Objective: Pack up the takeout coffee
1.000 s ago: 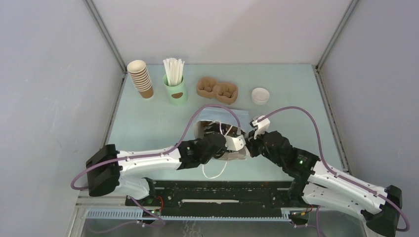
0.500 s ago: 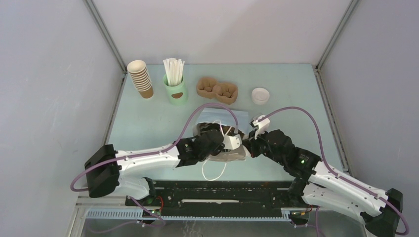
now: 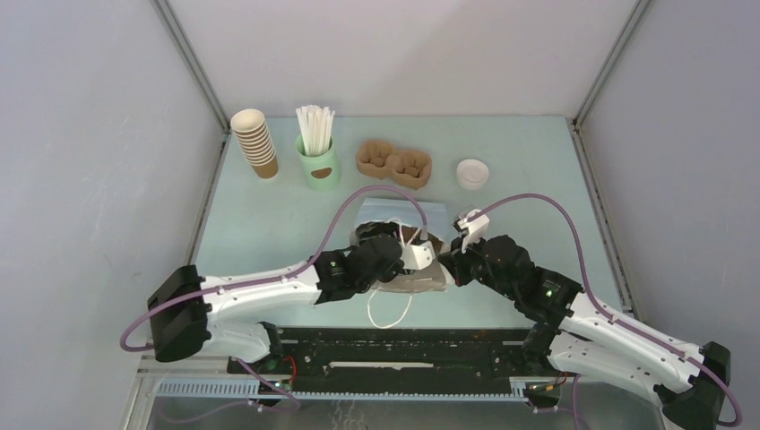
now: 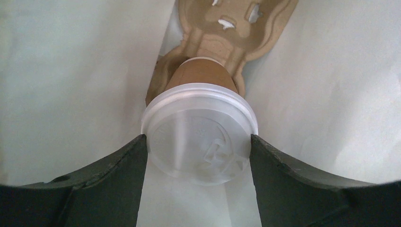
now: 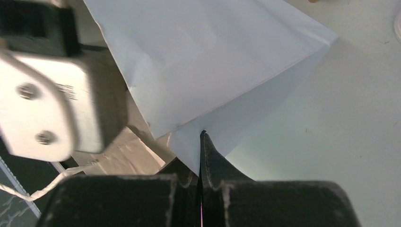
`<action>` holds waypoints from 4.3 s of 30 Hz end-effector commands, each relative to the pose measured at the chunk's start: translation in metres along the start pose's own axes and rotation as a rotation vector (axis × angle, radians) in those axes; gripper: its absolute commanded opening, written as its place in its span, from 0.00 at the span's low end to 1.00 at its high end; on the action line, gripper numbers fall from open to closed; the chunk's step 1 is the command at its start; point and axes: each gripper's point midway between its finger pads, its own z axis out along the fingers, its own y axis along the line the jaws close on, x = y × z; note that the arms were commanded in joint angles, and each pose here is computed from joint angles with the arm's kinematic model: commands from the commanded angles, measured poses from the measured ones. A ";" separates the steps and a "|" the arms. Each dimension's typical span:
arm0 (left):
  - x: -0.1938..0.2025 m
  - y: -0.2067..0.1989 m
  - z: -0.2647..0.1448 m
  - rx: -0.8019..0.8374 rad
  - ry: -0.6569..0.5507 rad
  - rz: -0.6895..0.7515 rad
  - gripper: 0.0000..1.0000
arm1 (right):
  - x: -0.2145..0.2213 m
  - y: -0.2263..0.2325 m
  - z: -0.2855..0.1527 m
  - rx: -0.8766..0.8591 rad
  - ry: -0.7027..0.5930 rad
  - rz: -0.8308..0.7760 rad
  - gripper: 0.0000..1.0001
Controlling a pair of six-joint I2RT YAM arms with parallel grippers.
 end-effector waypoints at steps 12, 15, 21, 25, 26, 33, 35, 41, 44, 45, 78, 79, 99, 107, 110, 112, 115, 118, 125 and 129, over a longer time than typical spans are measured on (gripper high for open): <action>-0.011 0.031 -0.031 -0.078 0.018 -0.089 0.41 | -0.012 0.007 -0.003 -0.041 -0.046 -0.005 0.00; -0.011 0.031 -0.026 -0.091 0.071 -0.098 0.41 | -0.014 0.008 -0.002 -0.039 -0.055 -0.002 0.00; -0.015 0.023 -0.015 -0.097 0.137 -0.126 0.41 | -0.013 0.011 -0.001 -0.011 -0.038 -0.020 0.00; -0.009 0.017 -0.006 -0.107 0.166 -0.101 0.41 | -0.011 0.015 0.000 -0.026 -0.031 -0.030 0.00; -0.008 0.018 -0.005 -0.114 0.167 -0.100 0.41 | -0.010 0.016 0.000 -0.026 -0.027 -0.032 0.00; -0.003 0.021 0.005 -0.123 0.172 -0.094 0.42 | -0.007 0.016 -0.001 -0.030 -0.018 -0.034 0.00; -0.003 0.022 0.008 -0.123 0.166 -0.092 0.42 | -0.007 0.017 -0.001 -0.036 -0.018 -0.031 0.00; 0.003 0.015 0.020 -0.047 0.124 -0.088 0.43 | -0.006 0.018 0.000 -0.049 -0.012 -0.021 0.00; 0.011 0.015 0.026 -0.036 0.149 -0.084 0.43 | -0.008 0.018 0.000 -0.054 -0.017 -0.017 0.00; 0.012 0.014 0.028 -0.031 0.153 -0.082 0.43 | -0.008 0.018 0.000 -0.053 -0.017 -0.013 0.00; 0.003 0.029 -0.002 -0.008 0.154 -0.286 0.90 | -0.014 0.017 0.000 -0.061 -0.028 0.007 0.00; 0.004 0.029 -0.002 -0.013 0.158 -0.282 0.91 | -0.014 0.017 0.000 -0.060 -0.027 0.007 0.00; -0.019 0.022 -0.034 0.099 0.017 -0.424 0.98 | -0.017 0.020 0.000 -0.048 -0.025 0.064 0.00; -0.038 0.012 -0.042 0.111 -0.014 -0.481 0.95 | -0.025 0.009 0.001 0.095 -0.027 0.129 0.00; -0.036 0.008 -0.047 0.091 -0.010 -0.445 0.95 | -0.027 0.001 -0.001 0.145 -0.042 0.174 0.00; -0.033 0.004 -0.049 0.096 -0.009 -0.432 0.94 | -0.028 -0.004 -0.003 0.169 -0.049 0.200 0.00; -0.027 -0.002 -0.051 0.097 -0.007 -0.394 0.90 | -0.032 -0.009 -0.005 0.196 -0.062 0.237 0.00; -0.026 -0.002 -0.057 0.101 -0.023 -0.386 0.88 | -0.035 -0.013 -0.008 0.211 -0.070 0.253 0.00; -0.052 0.008 -0.083 0.154 -0.163 -0.433 0.88 | -0.040 -0.012 -0.009 0.208 -0.071 0.263 0.00; -0.075 0.016 -0.114 0.239 -0.283 -0.492 0.89 | -0.042 -0.012 -0.010 0.214 -0.070 0.265 0.01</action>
